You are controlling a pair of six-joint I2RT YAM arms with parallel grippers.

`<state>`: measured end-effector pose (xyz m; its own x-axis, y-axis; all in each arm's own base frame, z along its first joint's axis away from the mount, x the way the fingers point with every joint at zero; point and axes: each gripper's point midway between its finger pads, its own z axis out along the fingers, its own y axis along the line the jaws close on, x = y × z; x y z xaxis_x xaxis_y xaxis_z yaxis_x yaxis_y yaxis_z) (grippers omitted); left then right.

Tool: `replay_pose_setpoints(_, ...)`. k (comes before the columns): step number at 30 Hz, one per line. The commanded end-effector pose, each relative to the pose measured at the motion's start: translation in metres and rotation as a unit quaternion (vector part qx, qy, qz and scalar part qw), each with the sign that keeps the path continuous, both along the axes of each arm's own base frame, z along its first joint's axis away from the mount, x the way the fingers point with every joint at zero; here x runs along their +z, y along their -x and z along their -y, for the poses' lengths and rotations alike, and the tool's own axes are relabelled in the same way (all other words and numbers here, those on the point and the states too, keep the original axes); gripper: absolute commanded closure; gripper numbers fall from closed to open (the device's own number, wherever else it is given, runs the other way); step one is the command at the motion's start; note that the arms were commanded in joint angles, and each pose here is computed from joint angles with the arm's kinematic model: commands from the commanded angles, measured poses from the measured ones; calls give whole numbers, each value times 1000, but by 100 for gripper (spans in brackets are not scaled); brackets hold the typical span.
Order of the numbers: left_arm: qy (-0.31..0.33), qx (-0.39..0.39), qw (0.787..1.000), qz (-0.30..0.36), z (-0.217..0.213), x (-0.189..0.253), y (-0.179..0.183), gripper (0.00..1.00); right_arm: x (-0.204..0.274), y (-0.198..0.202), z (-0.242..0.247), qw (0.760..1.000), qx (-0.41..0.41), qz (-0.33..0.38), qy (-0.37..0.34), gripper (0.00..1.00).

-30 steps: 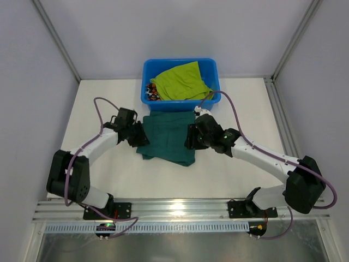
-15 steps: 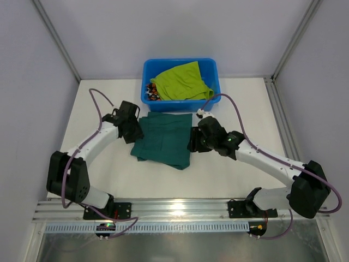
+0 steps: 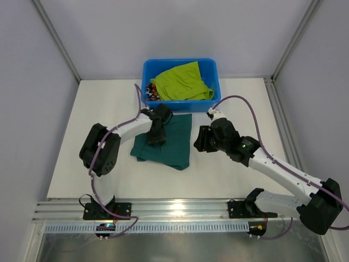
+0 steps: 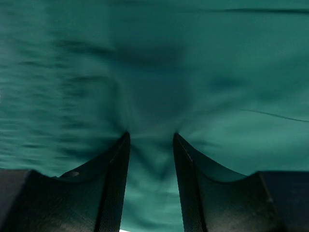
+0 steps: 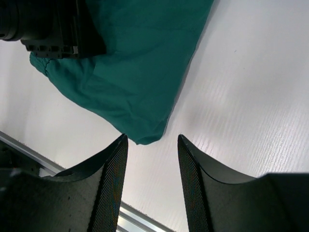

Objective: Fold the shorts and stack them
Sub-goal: Move the shorts to the corner of the board.

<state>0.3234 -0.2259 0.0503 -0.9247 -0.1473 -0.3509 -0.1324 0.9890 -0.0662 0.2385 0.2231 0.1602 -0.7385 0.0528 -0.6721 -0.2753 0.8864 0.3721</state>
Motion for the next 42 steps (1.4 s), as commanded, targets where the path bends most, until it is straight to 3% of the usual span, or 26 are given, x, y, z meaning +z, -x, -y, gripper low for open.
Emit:
replay_pose_setpoints(1,-57,68,996,-27,-69,-5,22,57,15,4,6,999,7,29,-16,51)
replay_pose_setpoints(9,-91,132,987,-32,-166,12,7,55,26,14,13,998,10,48,-40,51)
replay_pose_setpoints(12,-77,150,985,-36,-184,15,-5,53,30,17,16,997,9,55,-48,51)
replay_pose_setpoints(27,-115,270,944,-151,-328,-32,1,54,40,19,41,996,-8,88,-24,51)
replay_pose_setpoints(37,-118,322,926,-155,-388,-36,-45,54,41,14,51,995,-19,100,-12,50)
replay_pose_setpoints(42,-114,363,907,-179,-414,-56,-39,54,43,3,51,994,-19,106,2,51)
